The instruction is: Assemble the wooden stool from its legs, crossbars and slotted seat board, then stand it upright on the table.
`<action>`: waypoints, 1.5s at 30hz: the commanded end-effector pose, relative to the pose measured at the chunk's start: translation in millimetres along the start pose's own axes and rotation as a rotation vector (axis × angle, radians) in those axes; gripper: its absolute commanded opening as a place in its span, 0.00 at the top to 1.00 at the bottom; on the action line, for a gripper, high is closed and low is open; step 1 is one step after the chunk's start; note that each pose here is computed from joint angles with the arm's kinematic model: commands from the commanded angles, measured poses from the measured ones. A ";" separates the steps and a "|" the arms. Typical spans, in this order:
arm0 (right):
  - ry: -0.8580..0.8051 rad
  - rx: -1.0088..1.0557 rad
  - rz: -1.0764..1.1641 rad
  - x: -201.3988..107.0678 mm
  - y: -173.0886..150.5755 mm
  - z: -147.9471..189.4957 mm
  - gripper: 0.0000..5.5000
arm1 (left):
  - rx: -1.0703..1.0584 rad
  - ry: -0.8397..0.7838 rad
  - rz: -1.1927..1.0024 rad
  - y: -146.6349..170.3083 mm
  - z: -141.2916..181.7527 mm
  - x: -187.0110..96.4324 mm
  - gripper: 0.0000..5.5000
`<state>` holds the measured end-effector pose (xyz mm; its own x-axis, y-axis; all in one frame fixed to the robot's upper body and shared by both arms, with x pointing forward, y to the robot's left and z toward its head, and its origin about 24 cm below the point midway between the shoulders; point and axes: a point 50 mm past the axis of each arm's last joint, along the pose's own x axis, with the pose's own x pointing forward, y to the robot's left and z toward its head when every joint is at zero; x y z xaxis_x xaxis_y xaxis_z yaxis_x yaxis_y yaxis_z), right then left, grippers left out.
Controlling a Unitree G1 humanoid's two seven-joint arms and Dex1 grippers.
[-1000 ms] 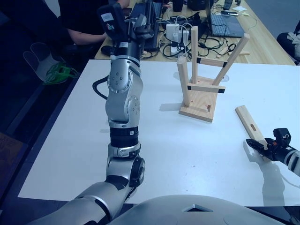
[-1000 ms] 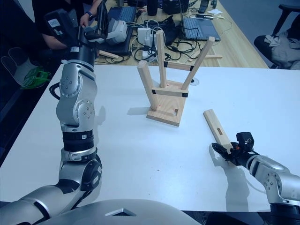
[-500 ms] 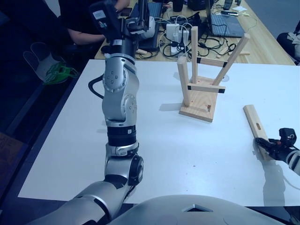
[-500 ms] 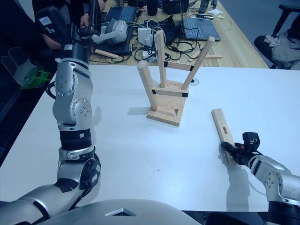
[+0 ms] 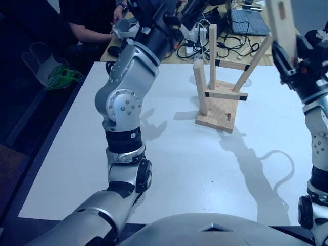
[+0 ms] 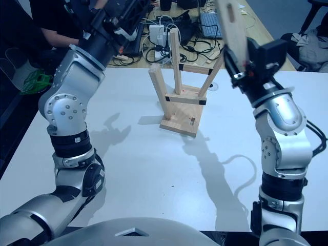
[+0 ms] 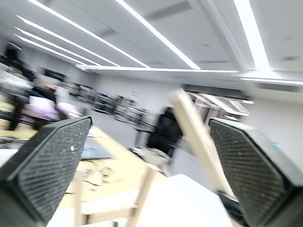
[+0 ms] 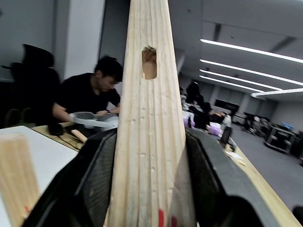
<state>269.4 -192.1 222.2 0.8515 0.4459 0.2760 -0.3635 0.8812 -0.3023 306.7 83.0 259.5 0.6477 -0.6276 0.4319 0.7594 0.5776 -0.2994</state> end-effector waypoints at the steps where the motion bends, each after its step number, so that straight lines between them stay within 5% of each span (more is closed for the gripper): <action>1: -0.115 0.015 0.202 18.7 29.5 31.3 0.63 | -0.078 0.057 -0.195 -24.4 1.9 -0.4 0.17; 10: -0.163 0.035 0.392 25.0 63.6 44.3 0.63 | -0.085 0.137 -0.092 -19.9 -13.7 7.2 0.17; 33: -0.120 0.117 0.236 30.7 73.1 22.1 0.63 | -0.305 0.023 -0.036 -31.5 -14.7 10.4 0.82; 40: -0.121 0.113 0.195 38.3 74.0 19.7 0.63 | -0.273 -0.003 -0.004 -25.9 -11.1 11.8 0.82; 45: -0.017 0.024 0.227 36.3 64.6 5.3 0.44 | -0.201 -0.040 0.031 -11.9 5.4 13.8 0.82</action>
<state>268.2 -107.3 221.9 0.6999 0.6575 0.2790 -0.5877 0.7521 -0.2982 301.6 59.3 259.4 0.6636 -0.6224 0.4151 0.7344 0.4362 -0.5200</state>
